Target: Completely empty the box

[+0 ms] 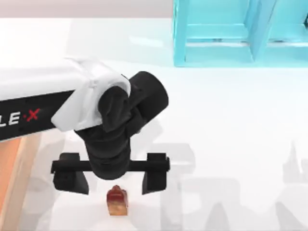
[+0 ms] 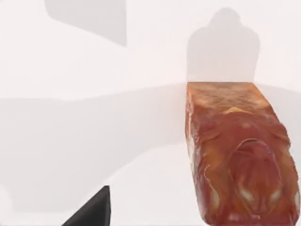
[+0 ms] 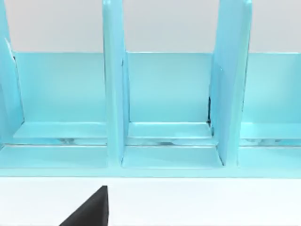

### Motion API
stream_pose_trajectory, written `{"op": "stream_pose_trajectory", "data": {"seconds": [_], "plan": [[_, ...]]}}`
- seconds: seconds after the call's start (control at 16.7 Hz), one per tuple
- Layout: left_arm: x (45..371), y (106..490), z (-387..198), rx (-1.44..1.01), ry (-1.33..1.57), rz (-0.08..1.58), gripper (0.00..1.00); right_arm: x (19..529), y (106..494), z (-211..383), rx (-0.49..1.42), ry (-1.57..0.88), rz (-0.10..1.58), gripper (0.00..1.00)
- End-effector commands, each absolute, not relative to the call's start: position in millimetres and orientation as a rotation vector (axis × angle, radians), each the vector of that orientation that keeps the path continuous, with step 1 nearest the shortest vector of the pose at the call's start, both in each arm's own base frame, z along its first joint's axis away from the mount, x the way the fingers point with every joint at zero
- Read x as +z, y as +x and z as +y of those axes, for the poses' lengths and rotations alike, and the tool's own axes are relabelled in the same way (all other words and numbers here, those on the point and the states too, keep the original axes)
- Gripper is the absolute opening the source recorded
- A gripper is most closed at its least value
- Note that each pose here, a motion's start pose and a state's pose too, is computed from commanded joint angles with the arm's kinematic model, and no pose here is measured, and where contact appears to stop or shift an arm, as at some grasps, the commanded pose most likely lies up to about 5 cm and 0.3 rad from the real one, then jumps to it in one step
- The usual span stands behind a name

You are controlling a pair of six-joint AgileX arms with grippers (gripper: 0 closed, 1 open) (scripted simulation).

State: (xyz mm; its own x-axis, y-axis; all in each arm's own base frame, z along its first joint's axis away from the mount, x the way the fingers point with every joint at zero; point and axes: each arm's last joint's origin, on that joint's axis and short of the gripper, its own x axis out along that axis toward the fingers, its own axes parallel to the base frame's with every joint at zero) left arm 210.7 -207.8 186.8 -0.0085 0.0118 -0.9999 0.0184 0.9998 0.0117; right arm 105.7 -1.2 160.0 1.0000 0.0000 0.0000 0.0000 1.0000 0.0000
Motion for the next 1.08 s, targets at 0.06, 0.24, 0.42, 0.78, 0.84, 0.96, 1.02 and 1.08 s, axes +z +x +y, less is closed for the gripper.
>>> {"op": "stream_pose_trajectory", "data": {"seconds": [0.06,0.24,0.42,0.78,0.84,0.96,1.02,1.08], "plan": [[196,210,-207,-0.007,0.021,1.576,1.00,160,106,-1,0.000,0.000,0.000,1.00],[207,210,-206,-0.013,0.015,1.569,1.00,160,106,-1,0.000,0.000,0.000,1.00],[205,210,-206,-0.010,0.017,1.572,1.00,160,106,-1,0.000,0.000,0.000,1.00],[214,255,-180,-0.003,0.024,1.585,1.00,160,106,-1,0.000,0.000,0.000,1.00],[217,269,-168,-0.004,0.027,1.589,1.00,160,106,-1,0.000,0.000,0.000,1.00],[224,301,-133,-0.009,0.031,1.595,1.00,160,106,-1,0.000,0.000,0.000,1.00],[228,316,-111,-0.012,0.032,1.596,1.00,160,106,-1,0.000,0.000,0.000,1.00],[232,329,-87,-0.016,0.033,1.597,1.00,160,106,-1,0.000,0.000,0.000,1.00]]}}
